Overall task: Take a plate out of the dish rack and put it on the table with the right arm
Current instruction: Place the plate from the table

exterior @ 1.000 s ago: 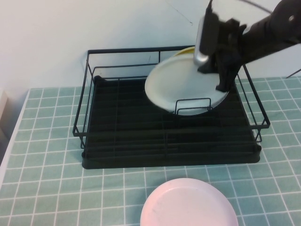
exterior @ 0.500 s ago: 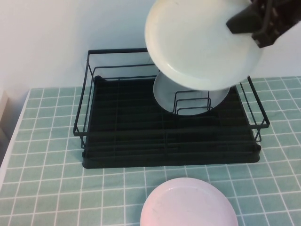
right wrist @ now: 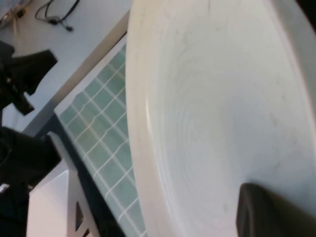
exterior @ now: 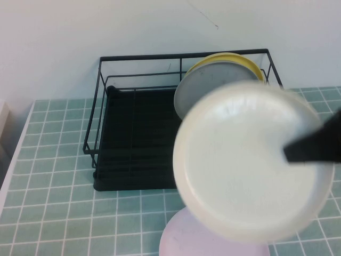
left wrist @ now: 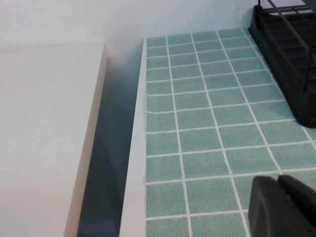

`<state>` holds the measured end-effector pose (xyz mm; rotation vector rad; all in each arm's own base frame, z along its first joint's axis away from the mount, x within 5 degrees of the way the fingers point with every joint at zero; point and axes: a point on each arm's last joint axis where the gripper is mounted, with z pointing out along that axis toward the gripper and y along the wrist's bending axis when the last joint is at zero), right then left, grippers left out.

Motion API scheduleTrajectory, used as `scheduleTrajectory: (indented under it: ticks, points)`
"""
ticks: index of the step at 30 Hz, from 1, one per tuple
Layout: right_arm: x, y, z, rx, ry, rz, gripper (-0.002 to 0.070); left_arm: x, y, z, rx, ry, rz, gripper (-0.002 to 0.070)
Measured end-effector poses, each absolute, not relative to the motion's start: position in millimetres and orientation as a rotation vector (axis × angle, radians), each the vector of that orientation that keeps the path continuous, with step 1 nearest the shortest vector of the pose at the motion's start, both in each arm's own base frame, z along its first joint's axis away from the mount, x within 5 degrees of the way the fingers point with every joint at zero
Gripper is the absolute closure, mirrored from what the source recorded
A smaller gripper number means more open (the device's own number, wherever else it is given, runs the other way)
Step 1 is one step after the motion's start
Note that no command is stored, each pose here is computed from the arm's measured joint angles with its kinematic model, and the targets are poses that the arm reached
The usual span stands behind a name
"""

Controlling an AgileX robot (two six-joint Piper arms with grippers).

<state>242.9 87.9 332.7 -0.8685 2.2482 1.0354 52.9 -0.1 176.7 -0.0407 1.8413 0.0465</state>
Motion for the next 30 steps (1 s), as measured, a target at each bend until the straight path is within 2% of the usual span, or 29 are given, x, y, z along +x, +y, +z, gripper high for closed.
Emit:
scheduleTrajectory:
  ticks: [5,10,17,25,30]
  points:
    - [209,85,296,-0.81,2.318,1.05,0.0551,53,0,177,-0.041,1.841,0.047,0.0678]
    - [202,84,279,-0.861,2.292,1.042,0.0551,53,0,177,-0.041,1.841,0.047,0.0678]
    - [216,88,268,-0.809,2.277,1.124,0.0551,53,0,177,-0.041,1.841,0.047,0.0678]
    - [227,90,245,-0.916,2.284,1.18,0.0551,53,0,177,-0.041,1.841,0.047,0.0678]
    - [232,99,234,-0.968,2.286,1.151,0.0552,53,0,177,-0.041,1.841,0.047,0.0678]
